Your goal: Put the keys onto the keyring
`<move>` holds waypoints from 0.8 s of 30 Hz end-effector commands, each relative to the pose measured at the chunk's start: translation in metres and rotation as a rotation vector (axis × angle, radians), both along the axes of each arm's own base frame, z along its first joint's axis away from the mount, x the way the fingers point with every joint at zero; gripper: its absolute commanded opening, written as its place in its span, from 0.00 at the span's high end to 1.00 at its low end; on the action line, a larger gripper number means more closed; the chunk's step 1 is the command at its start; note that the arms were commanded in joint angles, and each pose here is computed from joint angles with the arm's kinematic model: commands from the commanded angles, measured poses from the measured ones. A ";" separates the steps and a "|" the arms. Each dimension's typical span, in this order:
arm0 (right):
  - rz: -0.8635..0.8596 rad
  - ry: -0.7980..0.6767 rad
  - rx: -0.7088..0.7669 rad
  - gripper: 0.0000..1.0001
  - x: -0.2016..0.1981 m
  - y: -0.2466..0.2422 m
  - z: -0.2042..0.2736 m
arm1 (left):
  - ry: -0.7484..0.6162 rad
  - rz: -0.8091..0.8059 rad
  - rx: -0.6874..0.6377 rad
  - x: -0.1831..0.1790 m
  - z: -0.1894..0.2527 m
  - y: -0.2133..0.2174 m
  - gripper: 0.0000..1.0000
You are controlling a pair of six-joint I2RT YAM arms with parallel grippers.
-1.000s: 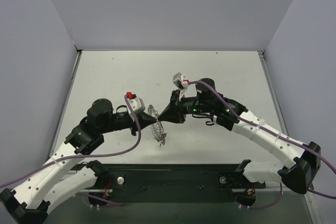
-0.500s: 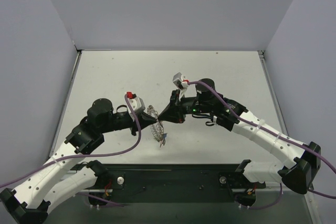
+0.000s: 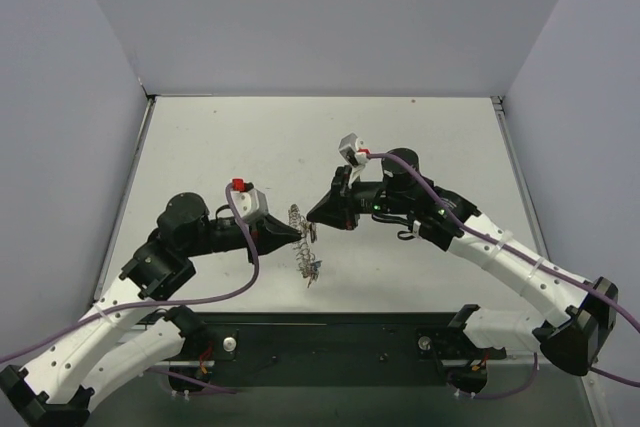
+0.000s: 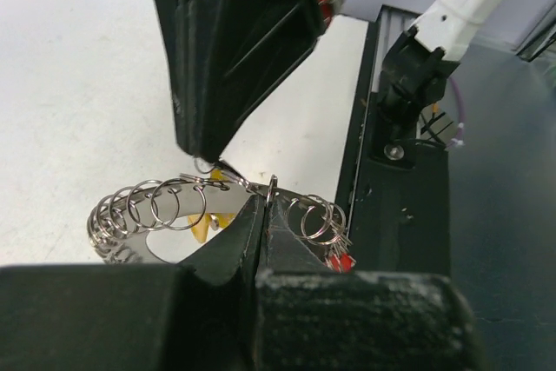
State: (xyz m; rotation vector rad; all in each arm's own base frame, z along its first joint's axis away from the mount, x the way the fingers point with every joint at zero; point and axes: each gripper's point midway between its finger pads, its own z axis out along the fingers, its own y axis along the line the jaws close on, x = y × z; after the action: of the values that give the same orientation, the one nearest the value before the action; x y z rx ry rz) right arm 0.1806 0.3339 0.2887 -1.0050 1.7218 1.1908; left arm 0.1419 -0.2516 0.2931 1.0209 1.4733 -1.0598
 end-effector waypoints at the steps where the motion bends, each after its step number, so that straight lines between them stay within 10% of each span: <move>1: -0.037 -0.044 0.011 1.00 0.012 -0.001 0.000 | -0.115 -0.085 -0.159 -0.018 0.052 -0.004 1.00; 24: -0.066 0.047 0.022 1.00 -0.001 -0.031 -0.036 | 0.241 0.351 -0.022 0.042 -0.089 0.008 1.00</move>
State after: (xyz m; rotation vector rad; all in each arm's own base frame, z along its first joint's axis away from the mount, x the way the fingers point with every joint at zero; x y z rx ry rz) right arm 0.1872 0.2988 0.2478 -0.9003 1.8216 1.1262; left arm 0.1732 -0.2392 0.1947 0.6677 1.8109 -0.9561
